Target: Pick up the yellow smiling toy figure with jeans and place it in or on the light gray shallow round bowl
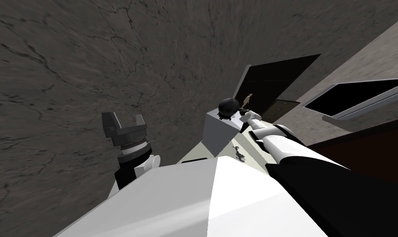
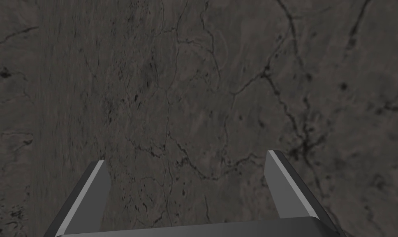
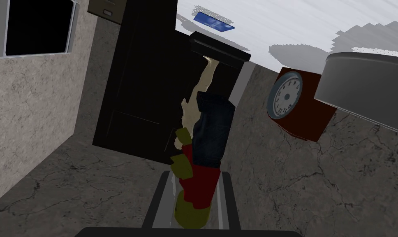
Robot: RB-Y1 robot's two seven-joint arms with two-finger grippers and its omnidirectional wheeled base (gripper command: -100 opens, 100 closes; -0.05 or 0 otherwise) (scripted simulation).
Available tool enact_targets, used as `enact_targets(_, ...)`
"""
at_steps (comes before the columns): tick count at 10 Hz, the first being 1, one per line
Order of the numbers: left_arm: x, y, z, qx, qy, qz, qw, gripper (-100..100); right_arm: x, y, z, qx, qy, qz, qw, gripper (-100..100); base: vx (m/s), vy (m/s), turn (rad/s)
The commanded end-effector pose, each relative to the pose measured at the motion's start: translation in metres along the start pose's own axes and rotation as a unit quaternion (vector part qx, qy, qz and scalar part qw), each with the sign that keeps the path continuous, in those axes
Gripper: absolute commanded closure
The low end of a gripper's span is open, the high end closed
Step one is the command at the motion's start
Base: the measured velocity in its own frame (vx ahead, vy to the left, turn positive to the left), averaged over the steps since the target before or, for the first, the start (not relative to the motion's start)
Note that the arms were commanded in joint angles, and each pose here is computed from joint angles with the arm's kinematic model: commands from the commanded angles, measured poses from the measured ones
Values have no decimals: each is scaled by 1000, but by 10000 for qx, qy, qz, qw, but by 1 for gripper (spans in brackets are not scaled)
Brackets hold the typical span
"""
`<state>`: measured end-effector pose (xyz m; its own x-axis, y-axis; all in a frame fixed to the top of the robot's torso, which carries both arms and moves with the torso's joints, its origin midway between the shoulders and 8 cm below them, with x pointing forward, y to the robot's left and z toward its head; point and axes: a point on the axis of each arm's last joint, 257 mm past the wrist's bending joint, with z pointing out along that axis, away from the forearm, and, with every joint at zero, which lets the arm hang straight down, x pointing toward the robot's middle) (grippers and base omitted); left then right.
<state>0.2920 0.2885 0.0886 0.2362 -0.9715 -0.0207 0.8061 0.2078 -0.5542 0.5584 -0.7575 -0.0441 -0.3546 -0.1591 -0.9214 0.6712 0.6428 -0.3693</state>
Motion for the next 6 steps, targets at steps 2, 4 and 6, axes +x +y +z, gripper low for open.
enact_targets(2, 0, 0, 0, 0, 0, 0, 10000, 0, -25, 8, 0, -93, -244, -131, 9996, 100, -22, -61, 27)
enact_targets(4, 0, 0, 0, 0, 0, 0, 10000, 0, -47, -7, 1, 25, -420, -586, 9974, 100, -26, -42, 47)
enact_targets(6, 0, 0, 0, 0, 0, 0, 10000, 0, -40, -11, 2, 63, -358, -594, 9976, 100, -34, -97, 79)
